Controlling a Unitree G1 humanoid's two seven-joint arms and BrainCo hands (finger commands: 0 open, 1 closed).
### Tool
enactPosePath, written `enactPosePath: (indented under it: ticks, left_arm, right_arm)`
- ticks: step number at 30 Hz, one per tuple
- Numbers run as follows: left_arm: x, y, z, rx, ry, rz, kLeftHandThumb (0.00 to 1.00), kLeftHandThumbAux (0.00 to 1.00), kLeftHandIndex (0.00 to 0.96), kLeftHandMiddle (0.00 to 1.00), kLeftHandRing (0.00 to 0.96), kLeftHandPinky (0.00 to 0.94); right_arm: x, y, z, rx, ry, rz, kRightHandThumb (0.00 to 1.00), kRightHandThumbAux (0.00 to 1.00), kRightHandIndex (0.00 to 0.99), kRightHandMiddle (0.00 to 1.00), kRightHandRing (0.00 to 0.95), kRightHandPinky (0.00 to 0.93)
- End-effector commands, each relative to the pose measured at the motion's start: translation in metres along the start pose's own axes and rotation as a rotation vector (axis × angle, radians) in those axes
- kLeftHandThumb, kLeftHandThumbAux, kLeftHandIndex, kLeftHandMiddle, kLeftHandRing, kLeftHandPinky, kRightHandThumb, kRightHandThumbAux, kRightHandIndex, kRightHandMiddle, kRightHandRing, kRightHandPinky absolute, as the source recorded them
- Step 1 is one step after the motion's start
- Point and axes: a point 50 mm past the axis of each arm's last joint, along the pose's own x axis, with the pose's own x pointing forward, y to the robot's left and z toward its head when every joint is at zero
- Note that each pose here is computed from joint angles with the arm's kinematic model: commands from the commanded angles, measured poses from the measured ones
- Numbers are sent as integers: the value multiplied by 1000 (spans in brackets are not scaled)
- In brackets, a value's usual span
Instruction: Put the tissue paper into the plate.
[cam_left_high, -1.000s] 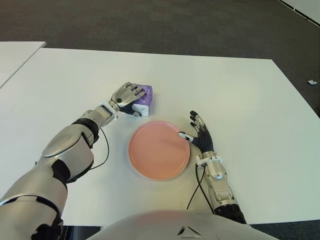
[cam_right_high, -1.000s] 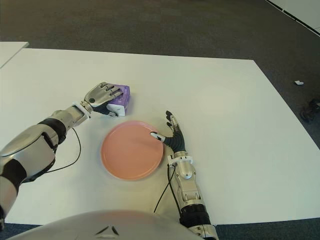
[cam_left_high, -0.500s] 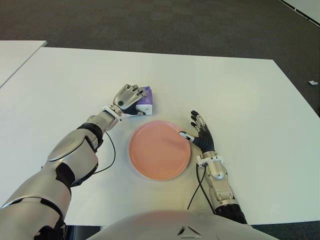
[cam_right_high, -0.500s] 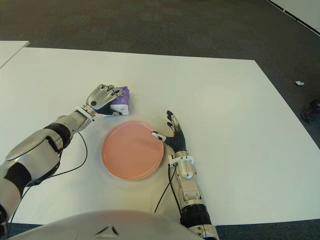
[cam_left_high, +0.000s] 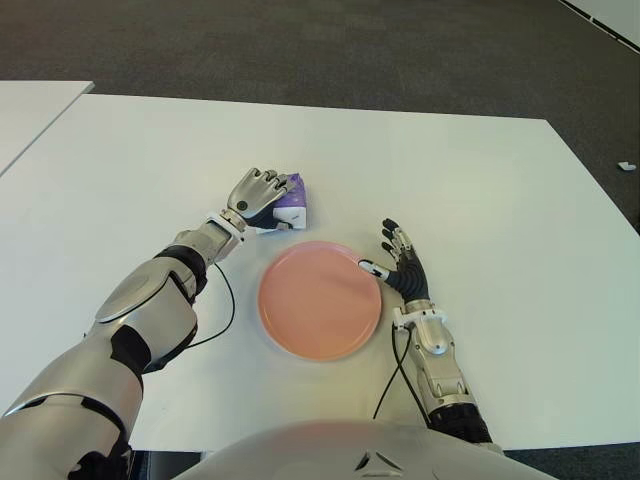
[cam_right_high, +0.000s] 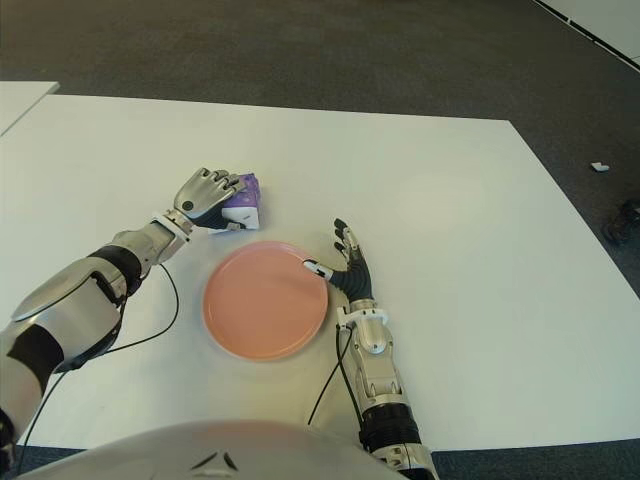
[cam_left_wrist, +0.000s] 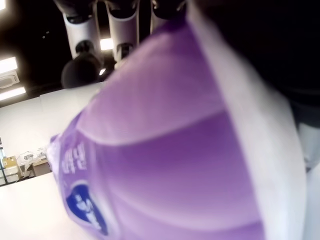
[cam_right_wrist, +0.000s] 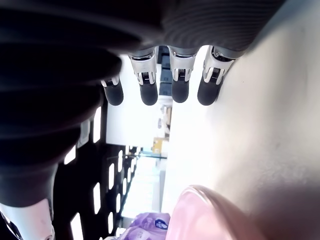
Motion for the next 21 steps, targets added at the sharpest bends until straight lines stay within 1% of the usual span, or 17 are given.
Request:
enactPosePath:
  ticks: [1, 10, 14, 18, 21]
  left_arm:
    - [-14, -15, 10, -48, -8, -76, 853, 668, 400, 546, 831, 806]
    - [-11, -11, 7, -73, 12, -45, 853, 668, 399, 546, 831, 815]
    - [-7, -5, 2, -96, 33, -14, 852, 669, 399, 545, 829, 815]
    - [3, 7, -6, -127, 50, 34, 851, 669, 400, 546, 825, 813]
    - [17, 27, -14, -185, 61, 130, 851, 668, 401, 546, 822, 813]
  right_arm:
    - [-15, 0, -28, 15, 152, 1, 0, 723, 0, 0, 0, 0]
    - [-13, -1, -28, 19, 149, 7, 0, 716, 0, 1, 0, 0]
    - [-12, -1, -28, 21, 150, 6, 0, 717, 0, 0, 0, 0]
    - [-11, -1, -28, 20, 151, 4, 0, 718, 0, 0, 0, 0]
    - [-11, -2, -28, 17, 149, 2, 0, 719, 0, 0, 0, 0]
